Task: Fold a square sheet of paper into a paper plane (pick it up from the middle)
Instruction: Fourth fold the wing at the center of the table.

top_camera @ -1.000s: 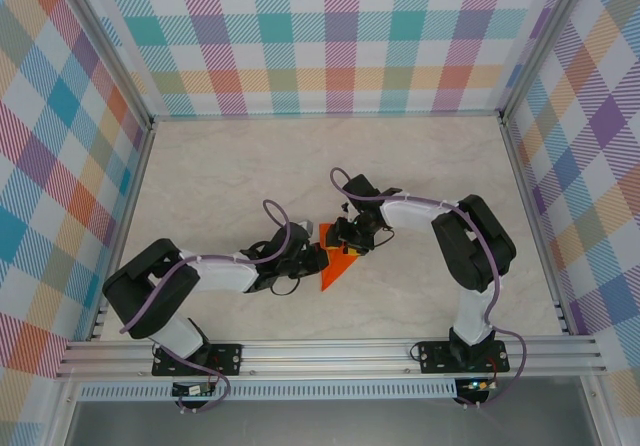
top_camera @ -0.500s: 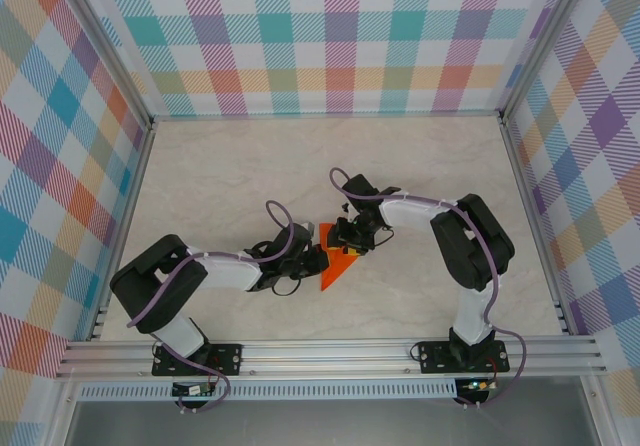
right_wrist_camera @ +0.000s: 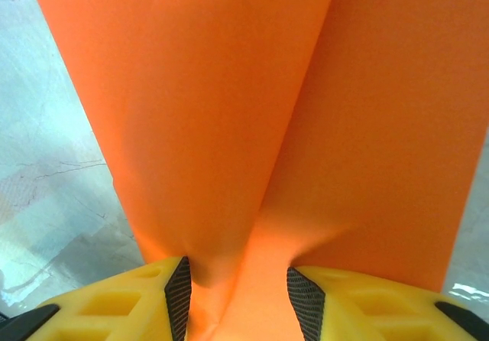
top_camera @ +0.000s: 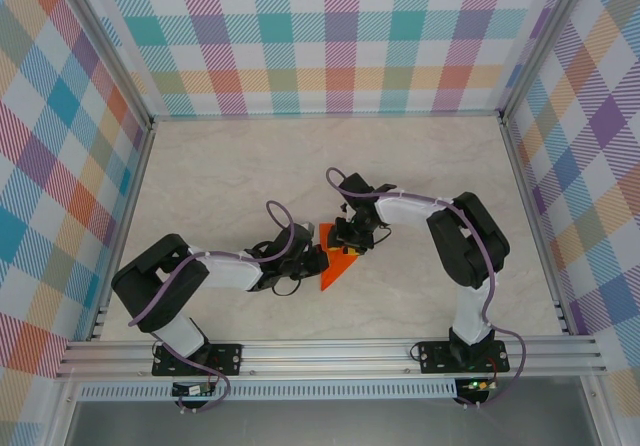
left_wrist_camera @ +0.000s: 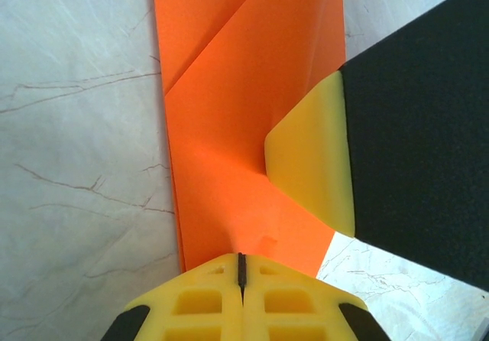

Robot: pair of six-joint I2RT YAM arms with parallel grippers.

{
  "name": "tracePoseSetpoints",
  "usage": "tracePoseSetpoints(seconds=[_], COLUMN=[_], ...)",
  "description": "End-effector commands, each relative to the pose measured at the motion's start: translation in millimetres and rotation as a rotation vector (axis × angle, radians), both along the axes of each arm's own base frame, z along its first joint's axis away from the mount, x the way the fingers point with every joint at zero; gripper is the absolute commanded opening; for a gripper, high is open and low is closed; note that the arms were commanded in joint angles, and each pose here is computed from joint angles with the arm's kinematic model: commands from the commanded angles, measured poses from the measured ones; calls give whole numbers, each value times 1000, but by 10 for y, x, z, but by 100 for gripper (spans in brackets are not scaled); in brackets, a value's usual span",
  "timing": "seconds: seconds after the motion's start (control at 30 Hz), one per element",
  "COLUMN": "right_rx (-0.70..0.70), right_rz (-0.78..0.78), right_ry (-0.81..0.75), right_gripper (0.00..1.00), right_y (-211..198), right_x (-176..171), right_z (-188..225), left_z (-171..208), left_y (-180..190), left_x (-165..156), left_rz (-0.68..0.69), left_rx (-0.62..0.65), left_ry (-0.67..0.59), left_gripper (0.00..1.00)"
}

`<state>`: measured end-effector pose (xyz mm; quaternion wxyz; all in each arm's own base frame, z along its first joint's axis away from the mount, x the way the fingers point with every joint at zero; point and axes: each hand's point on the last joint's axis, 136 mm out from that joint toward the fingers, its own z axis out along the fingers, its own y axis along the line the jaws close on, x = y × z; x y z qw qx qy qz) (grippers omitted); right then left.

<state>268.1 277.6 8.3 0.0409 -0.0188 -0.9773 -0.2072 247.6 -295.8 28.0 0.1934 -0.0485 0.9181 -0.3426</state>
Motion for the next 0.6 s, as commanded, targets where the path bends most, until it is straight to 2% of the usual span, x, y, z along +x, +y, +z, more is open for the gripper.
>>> tracePoseSetpoints(seconds=[0.0,0.17,0.57], right_rx=[-344,-353,-360], right_rz=[9,7,9], right_ry=[92,98,105], right_gripper=[45,45,45], right_y=[-661,-670,-673], right_x=[-309,-318,-329], right_z=[-775,-811,-836], left_z=[189,334,135], left_y=[4,60,27], left_x=[133,253,294], left_rz=[31,57,44], left_rx=[-31,-39,-2], left_ry=[-30,-60,-14], left_gripper=[5,7,2])
